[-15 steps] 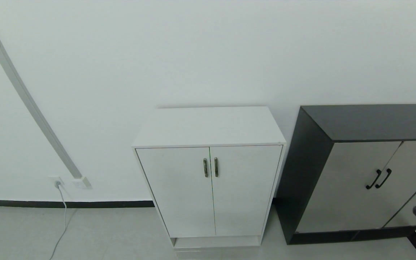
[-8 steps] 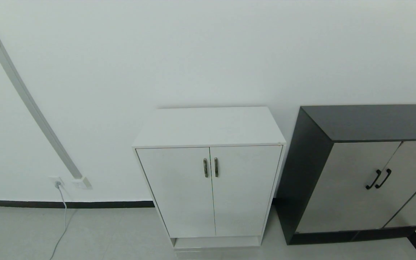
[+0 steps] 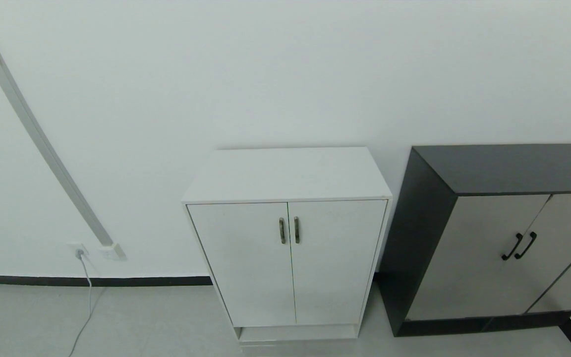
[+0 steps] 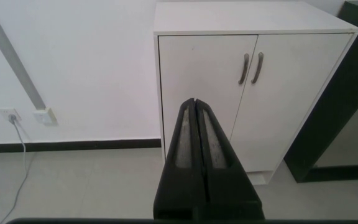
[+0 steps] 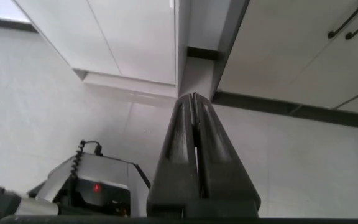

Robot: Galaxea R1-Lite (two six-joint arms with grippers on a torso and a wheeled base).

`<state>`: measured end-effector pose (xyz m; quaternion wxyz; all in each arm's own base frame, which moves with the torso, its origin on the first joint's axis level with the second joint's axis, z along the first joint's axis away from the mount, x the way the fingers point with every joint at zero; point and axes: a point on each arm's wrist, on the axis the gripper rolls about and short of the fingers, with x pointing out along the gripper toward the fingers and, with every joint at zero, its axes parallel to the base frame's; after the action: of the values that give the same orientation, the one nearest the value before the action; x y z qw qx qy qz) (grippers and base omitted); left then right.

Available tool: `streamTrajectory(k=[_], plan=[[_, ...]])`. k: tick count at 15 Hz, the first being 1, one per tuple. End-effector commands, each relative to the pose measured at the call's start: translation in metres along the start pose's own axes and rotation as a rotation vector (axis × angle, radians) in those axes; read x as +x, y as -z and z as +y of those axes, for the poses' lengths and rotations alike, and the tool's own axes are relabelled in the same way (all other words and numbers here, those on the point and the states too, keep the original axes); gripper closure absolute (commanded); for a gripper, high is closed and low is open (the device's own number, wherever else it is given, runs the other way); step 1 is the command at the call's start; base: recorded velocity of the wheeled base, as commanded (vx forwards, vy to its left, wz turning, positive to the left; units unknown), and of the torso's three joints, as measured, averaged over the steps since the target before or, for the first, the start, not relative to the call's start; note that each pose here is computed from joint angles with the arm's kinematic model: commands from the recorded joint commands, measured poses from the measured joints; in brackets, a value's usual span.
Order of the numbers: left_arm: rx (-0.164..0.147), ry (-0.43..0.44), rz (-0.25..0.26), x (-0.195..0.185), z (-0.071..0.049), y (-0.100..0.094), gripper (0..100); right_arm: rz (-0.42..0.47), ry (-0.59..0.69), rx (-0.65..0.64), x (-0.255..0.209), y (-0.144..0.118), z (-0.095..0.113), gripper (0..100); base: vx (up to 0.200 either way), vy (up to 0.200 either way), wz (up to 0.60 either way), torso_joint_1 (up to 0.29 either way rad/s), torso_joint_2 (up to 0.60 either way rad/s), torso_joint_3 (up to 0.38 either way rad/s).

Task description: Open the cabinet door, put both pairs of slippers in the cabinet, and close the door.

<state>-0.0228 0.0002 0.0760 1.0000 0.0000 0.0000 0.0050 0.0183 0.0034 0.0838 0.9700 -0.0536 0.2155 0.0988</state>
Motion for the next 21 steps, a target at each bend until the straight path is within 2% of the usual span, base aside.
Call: streamTrajectory(k=[1, 7, 10, 14, 21], plan=[[0.0, -0.001, 0.0, 0.0, 0.0, 0.0, 100, 0.001, -0.007, -0.003, 0.0, 0.002, 0.0, 100, 0.0, 0.0, 0.0, 0.0, 0.0, 0.0], [-0.002, -0.001, 0.0, 0.0, 0.0, 0.0, 100, -0.002, -0.115, -0.03, -0.004, 0.008, 0.003, 100, 0.0, 0.0, 0.0, 0.0, 0.0, 0.0], [-0.002, -0.001, 0.0, 0.0, 0.0, 0.0, 100, -0.081, -0.064, -0.008, -0.01, 0.01, 0.002, 100, 0.0, 0.0, 0.0, 0.0, 0.0, 0.0], [-0.002, -0.001, 0.0, 0.0, 0.0, 0.0, 100, -0.239, 0.09, 0.038, -0.021, 0.016, 0.003, 100, 0.0, 0.0, 0.0, 0.0, 0.0, 0.0], [-0.002, -0.001, 0.0, 0.0, 0.0, 0.0, 100, -0.44, 0.156, 0.111, -0.033, 0.025, 0.007, 100, 0.0, 0.0, 0.0, 0.0, 0.0, 0.0]])
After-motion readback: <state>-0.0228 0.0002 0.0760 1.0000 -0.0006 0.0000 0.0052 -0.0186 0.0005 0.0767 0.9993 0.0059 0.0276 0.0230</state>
